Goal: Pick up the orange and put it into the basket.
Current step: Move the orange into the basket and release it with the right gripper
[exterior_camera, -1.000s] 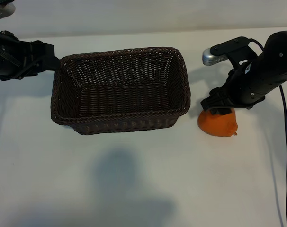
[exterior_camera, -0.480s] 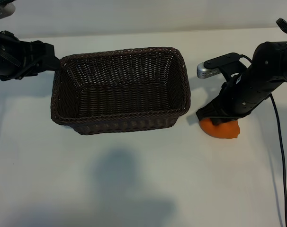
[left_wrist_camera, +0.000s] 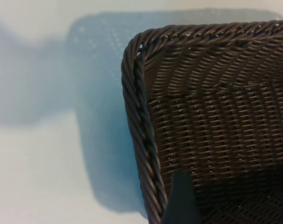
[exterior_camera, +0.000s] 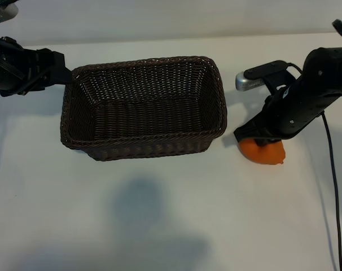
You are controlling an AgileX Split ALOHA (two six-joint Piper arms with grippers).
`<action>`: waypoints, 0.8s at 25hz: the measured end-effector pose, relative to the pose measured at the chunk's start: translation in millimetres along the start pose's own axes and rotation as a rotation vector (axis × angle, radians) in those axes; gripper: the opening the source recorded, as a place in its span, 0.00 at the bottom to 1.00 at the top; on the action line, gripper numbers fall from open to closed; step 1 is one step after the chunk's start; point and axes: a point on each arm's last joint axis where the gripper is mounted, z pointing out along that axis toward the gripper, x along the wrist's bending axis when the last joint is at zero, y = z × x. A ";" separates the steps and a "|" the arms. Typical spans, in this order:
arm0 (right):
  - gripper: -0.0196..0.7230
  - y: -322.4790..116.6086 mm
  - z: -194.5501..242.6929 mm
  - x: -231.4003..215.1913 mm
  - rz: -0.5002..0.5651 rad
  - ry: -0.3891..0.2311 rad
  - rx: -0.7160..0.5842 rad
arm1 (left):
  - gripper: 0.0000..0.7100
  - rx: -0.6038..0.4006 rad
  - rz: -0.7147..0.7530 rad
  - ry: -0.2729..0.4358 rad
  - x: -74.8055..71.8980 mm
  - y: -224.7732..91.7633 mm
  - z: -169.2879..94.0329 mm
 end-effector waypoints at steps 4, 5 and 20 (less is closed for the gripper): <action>0.09 6.7 -34.2 5.7 -0.023 0.009 -0.060 | 0.83 0.000 0.000 0.000 0.0 0.0 0.0; 0.09 10.6 -46.2 7.6 -0.032 0.009 -0.092 | 0.83 0.000 0.000 0.000 0.0 0.0 0.0; 0.09 34.7 -110.7 18.5 -0.083 0.019 -0.217 | 0.83 0.010 0.000 -0.003 -0.3 -0.9 0.0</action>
